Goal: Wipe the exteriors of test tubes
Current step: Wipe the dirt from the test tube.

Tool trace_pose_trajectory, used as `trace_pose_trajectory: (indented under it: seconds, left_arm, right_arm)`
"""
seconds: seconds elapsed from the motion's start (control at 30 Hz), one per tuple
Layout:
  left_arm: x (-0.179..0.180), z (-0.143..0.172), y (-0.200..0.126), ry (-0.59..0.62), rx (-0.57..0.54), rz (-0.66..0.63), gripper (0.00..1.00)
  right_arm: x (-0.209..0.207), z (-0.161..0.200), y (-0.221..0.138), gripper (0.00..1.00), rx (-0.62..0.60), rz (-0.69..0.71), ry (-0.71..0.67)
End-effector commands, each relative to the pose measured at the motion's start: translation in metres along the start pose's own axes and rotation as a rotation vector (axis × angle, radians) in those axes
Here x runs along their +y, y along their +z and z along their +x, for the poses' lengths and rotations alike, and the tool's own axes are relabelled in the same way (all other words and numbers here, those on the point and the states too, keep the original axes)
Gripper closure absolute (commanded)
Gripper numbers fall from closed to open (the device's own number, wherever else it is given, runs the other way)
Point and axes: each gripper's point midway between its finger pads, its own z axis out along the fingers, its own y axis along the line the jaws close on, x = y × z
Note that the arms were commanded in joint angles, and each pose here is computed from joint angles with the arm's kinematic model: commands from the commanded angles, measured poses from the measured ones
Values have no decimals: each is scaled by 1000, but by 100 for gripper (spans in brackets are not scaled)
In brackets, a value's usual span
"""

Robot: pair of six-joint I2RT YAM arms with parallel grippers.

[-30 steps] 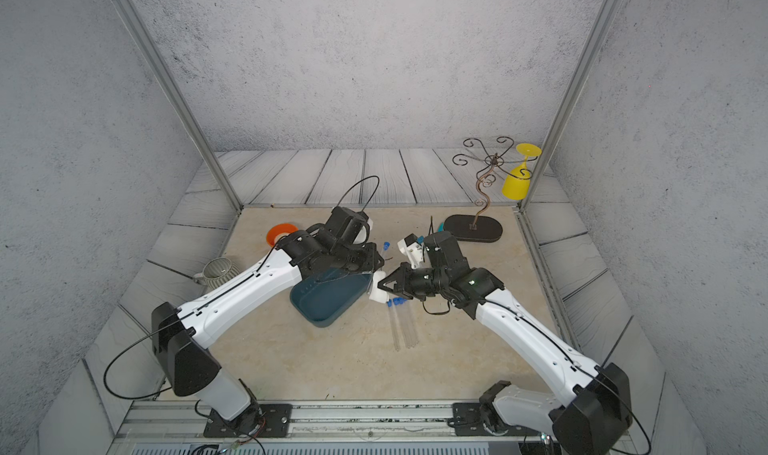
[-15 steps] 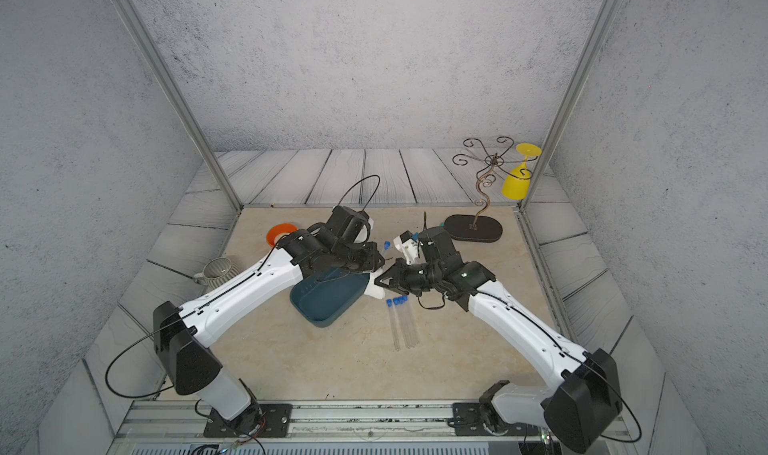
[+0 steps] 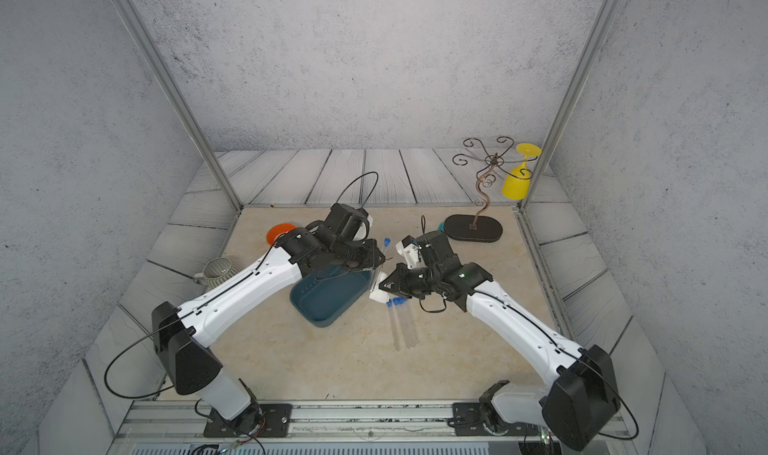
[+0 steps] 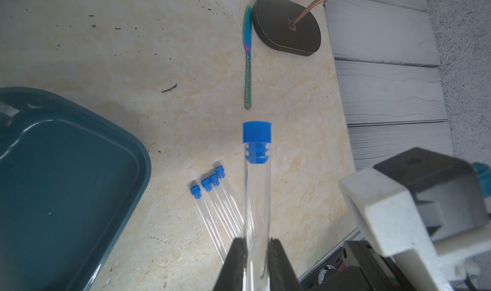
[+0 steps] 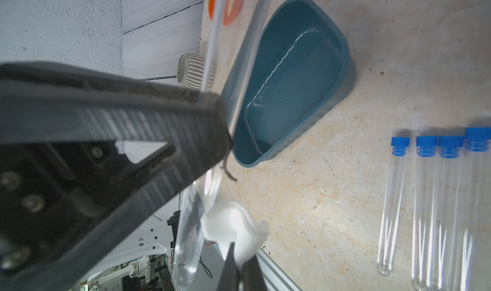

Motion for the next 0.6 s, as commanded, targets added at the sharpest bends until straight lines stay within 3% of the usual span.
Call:
trace_pose_trajectory:
  seconds: [0.0,0.27,0.57]
  left_arm:
    - [-4,-6,-5,-13,-17,22,91]
    - [-3,-3,-7,-15,-14,24,91]
    - [-5,-2,-11,-16,-18,37,91]
  right_arm:
    - [-5,-17,-3,96,-40,27,-26]
    - [-23,-65,-18,96,-84,38,-10]
    - [-7,-104,-7,96,-99,5,-43]
